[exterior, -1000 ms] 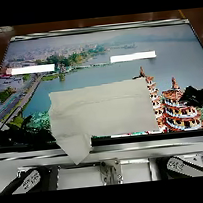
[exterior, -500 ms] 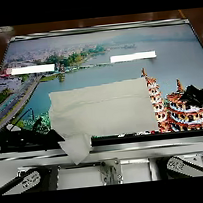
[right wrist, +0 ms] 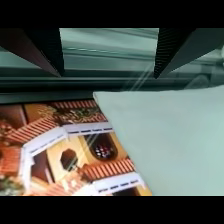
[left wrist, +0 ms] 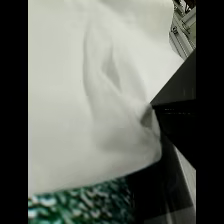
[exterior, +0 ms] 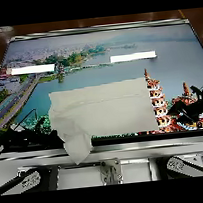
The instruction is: Fold the shirts.
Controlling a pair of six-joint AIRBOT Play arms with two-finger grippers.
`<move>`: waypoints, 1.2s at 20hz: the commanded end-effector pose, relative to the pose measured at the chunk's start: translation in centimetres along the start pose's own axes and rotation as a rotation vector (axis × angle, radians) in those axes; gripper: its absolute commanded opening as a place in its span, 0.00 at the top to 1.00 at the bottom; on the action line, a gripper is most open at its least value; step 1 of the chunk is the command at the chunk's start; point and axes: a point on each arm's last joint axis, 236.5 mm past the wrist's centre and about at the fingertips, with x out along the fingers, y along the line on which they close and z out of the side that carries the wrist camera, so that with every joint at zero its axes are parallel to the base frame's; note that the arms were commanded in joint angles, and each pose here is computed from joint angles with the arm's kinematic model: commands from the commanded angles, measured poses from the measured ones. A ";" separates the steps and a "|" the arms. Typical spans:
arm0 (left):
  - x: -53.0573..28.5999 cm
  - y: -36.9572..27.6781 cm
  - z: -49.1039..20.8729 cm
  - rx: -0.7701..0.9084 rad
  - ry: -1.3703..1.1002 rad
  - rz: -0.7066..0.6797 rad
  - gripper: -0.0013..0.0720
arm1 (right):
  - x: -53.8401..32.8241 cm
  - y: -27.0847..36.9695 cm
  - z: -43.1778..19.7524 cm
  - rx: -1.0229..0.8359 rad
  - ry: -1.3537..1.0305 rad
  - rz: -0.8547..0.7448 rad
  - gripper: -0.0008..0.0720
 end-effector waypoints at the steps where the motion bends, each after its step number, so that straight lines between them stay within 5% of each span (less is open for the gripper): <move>1: -0.3 -0.9 -0.8 0.017 0.024 -0.026 0.92 | 4.3 -0.2 -3.2 0.047 0.092 0.061 0.07; 15: -1.2 -1.4 -0.1 0.055 -0.033 -0.020 0.92 | 8.9 -0.4 -3.1 0.144 0.098 0.141 0.14; 19: -1.3 -1.1 1.0 0.063 -0.079 -0.003 0.92 | 9.3 0.8 -2.0 0.144 0.062 0.175 0.46; 20: -1.5 -1.1 1.5 0.068 -0.093 0.000 0.92 | 9.7 1.4 -2.3 0.110 0.077 0.160 0.57; 21: -1.8 -1.3 1.9 0.076 -0.103 0.001 0.92 | 10.1 2.0 -2.6 0.072 0.094 0.147 0.81; 22: -2.3 -1.7 2.4 0.091 -0.113 -0.001 0.92 | 10.5 2.7 -2.8 0.020 0.109 0.133 0.90; 24: -3.9 -3.1 3.4 0.153 -0.125 -0.009 0.92 | 10.2 4.0 -2.3 -0.078 0.120 0.102 0.90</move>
